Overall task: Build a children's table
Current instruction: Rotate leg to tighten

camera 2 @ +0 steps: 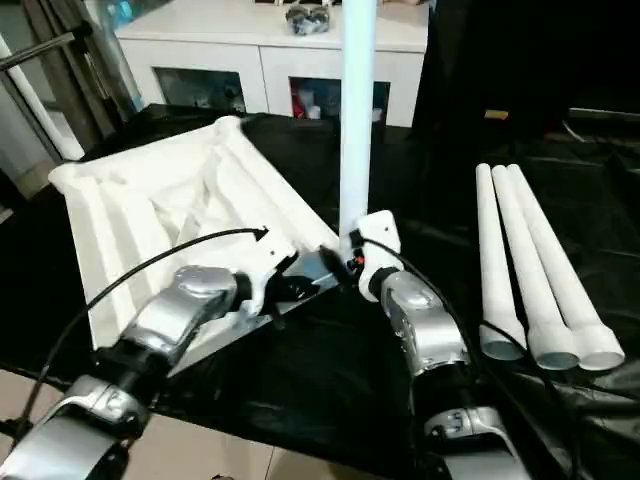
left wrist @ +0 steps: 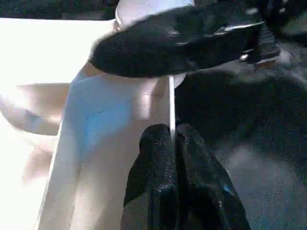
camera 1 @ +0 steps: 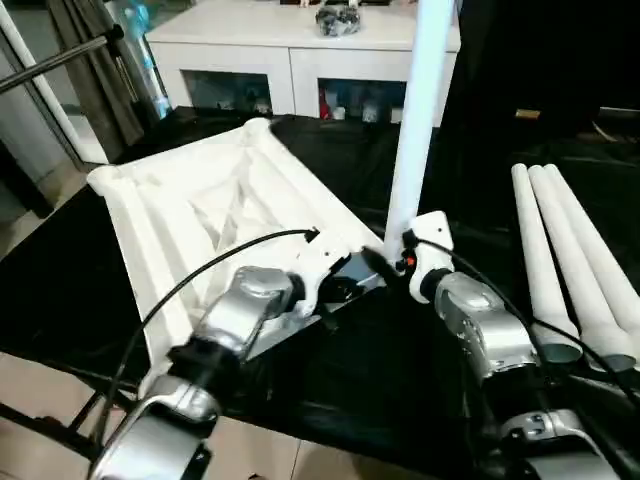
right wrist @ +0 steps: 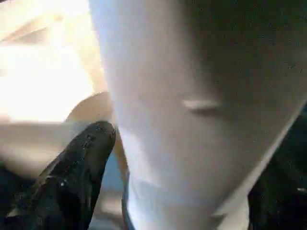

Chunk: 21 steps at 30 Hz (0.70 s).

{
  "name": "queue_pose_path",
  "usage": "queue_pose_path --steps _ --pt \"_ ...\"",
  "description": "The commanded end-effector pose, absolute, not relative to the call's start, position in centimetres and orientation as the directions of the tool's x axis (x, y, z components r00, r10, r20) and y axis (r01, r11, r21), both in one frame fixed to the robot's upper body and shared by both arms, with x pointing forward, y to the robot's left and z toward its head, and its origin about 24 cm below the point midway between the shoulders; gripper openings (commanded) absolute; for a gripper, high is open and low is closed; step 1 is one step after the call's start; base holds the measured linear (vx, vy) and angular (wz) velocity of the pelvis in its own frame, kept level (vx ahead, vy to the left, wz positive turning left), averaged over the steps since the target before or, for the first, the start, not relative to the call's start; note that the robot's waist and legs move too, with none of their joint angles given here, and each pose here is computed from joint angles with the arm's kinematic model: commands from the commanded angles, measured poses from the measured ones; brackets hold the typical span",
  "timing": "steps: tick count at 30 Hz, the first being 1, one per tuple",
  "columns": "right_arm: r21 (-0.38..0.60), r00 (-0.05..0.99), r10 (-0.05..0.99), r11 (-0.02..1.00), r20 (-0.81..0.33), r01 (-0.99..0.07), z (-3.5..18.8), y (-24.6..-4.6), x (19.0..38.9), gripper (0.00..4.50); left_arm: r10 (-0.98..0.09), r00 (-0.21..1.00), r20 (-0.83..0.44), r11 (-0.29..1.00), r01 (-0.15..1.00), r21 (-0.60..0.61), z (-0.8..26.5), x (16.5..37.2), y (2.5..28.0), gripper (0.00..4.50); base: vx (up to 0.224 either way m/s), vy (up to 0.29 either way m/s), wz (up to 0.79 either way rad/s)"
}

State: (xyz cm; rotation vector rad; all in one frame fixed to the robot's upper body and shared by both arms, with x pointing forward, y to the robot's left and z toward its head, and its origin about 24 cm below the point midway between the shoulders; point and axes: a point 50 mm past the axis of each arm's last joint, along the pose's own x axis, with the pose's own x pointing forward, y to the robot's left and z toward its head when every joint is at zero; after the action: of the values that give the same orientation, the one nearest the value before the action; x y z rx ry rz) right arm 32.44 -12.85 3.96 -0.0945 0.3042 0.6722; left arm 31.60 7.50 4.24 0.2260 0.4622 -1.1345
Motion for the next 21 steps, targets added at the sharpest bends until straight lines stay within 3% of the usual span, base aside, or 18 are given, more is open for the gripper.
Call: queue_pose_path --steps 1,10,11,21 --pt "0.033 0.645 0.704 0.682 -0.297 -0.73 4.2 -11.7 31.8 3.84 -0.883 0.22 -0.415 0.271 0.96 -0.068 5.1 30.7 6.1 0.0 0.0 0.0 0.0" --pt "0.061 0.363 0.876 0.401 -0.318 -0.914 5.6 -14.5 29.2 3.84 -0.89 0.071 -0.451 0.132 0.985 -0.107 4.9 29.5 8.9 0.0 0.0 0.0 0.0" --pt "0.079 0.33 0.89 0.371 -0.315 -0.925 5.8 -14.7 28.8 3.66 -0.892 0.048 -0.449 0.112 0.987 -0.117 5.0 29.3 9.1 0.0 0.0 0.0 0.0" --pt "0.144 0.237 0.92 0.292 -0.313 -0.945 5.9 -14.5 27.8 2.84 -0.896 -0.017 -0.443 0.055 0.987 -0.149 5.0 28.6 9.2 0.0 0.0 0.0 0.0"
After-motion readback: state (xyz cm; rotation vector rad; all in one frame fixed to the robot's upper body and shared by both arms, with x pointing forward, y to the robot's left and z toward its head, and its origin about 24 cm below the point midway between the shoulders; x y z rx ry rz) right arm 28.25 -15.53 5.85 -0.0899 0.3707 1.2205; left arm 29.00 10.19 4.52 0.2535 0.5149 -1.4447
